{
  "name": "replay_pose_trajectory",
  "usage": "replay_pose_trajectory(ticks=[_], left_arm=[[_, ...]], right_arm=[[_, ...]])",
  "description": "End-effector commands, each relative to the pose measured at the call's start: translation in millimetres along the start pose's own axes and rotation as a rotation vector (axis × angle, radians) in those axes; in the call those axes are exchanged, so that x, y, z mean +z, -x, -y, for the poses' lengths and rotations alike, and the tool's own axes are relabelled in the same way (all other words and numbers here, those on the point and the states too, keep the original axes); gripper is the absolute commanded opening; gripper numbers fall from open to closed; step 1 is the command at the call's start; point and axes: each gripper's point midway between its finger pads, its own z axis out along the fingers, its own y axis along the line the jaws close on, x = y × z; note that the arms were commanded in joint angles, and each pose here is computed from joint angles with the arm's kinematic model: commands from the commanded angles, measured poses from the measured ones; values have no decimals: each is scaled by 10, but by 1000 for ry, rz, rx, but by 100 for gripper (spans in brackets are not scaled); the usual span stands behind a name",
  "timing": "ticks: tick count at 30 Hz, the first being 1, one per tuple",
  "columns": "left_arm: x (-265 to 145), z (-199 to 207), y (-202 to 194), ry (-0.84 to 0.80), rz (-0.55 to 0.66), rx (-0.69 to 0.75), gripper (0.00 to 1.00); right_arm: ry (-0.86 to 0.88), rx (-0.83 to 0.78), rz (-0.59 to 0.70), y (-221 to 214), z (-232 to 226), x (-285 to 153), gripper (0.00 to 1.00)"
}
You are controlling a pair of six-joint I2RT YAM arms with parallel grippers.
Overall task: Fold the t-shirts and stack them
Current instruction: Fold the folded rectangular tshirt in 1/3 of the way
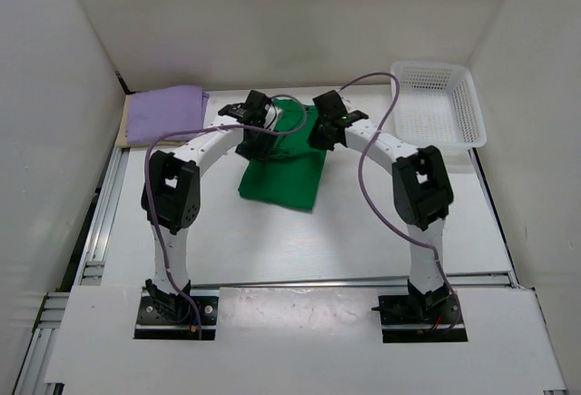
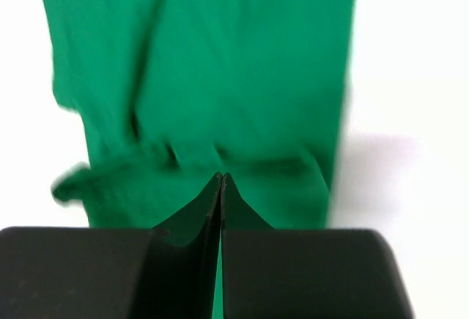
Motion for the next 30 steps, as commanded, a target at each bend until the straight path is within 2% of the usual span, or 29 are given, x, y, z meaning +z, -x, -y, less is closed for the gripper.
replay_pose_trajectory(ticks=[1,5,9,11,16,19,23,27,30], left_arm=[[-220,139,367,18,101,37,59],[-36,395,271,-65,48,65,57],[188,436,349,-78,25,66,46],[275,445,413,-78,22,66,42],[419,369,652,-22,57,64,42],[316,311,920,15,133,58,49],[308,237,1055,28,176,43,61],[427,61,1202,76,201,19,67],[495,-229,1237,185,202,-11,68]], right_arm=[[93,42,-50,-48,-45,-463,0],[205,72,-194,-557,36,-634,0],[226,119,-346,-1153,229,-673,0],[252,121,-386,-1302,230,-727,0],[261,134,-498,-1590,274,-676,0],[224,137,-496,-1655,389,-637,0],[166,118,-514,-1769,573,-624,0],[139,65,-511,-1748,674,-626,0],[140,14,-489,-1663,661,-675,0]])
